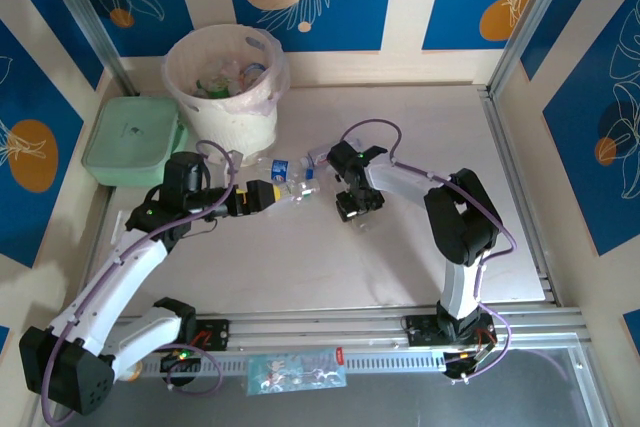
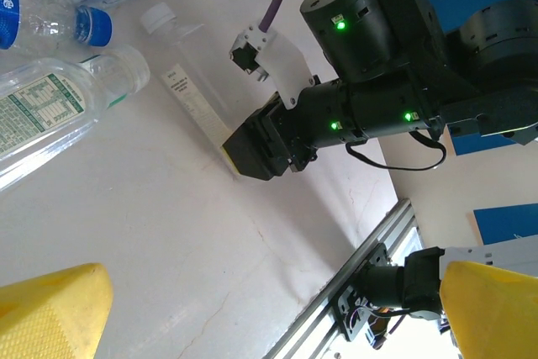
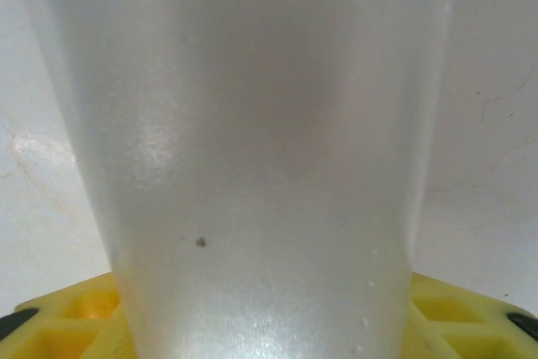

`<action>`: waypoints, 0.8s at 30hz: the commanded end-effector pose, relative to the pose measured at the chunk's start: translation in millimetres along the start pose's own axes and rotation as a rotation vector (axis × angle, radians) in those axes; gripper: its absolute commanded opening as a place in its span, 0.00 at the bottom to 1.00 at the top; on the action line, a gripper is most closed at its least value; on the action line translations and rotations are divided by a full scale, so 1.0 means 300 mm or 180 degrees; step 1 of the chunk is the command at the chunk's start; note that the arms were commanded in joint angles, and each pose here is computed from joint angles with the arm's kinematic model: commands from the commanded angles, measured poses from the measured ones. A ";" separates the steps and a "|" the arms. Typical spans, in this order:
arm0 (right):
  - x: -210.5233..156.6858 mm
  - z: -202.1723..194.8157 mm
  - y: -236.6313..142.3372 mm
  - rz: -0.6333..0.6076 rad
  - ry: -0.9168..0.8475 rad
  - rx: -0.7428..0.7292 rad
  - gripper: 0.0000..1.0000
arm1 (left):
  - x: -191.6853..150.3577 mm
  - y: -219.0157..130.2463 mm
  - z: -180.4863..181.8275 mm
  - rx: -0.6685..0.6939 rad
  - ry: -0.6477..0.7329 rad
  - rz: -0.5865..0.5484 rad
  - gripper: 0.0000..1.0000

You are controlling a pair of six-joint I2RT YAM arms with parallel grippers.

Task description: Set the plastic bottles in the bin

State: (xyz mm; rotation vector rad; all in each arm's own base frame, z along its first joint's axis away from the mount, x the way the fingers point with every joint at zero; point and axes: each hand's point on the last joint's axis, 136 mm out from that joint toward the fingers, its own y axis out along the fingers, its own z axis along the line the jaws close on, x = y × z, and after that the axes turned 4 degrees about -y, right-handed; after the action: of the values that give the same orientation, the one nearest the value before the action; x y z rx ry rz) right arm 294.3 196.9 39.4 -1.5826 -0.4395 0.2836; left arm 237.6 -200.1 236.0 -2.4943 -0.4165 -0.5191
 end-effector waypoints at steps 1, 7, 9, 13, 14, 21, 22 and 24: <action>-0.045 0.006 -0.008 0.0069 -0.0028 -0.0027 0.51 | 0.009 -0.005 -0.009 0.0038 0.0055 -0.0021 1.00; -0.055 0.031 -0.130 -0.0183 -0.0022 0.0031 0.49 | 0.051 -0.027 0.025 0.0427 -0.0084 -0.0110 0.99; -0.050 0.047 -0.194 -0.0352 -0.0012 0.0117 0.48 | 0.072 -0.037 0.025 0.0520 -0.0140 -0.0164 0.99; -0.029 0.115 -0.353 -0.0845 -0.0083 0.0497 0.48 | 0.121 -0.045 -0.047 0.0313 -0.0162 -0.0312 0.99; -0.023 0.131 -0.393 -0.0976 -0.0108 0.0590 0.49 | 0.129 -0.043 -0.070 0.0235 -0.0157 -0.0324 0.99; -0.004 0.245 -0.686 -0.1889 -0.0198 0.1515 0.49 | 0.153 -0.001 -0.258 -0.0255 0.0163 -0.0218 0.99; -0.005 0.254 -0.719 -0.1997 -0.0213 0.1613 0.49 | 0.154 0.003 -0.284 -0.0343 0.0216 -0.0204 0.99; -0.012 0.281 -0.789 -0.2179 -0.0271 0.1899 0.49 | 0.157 0.012 -0.334 -0.0538 0.0343 -0.0182 0.99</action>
State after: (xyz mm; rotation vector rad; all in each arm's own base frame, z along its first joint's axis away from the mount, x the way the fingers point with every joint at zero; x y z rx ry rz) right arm 242.8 253.6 237.1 -0.9912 -0.8109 -0.0449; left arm 256.6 -234.8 299.3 -2.5172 -0.4552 -0.5945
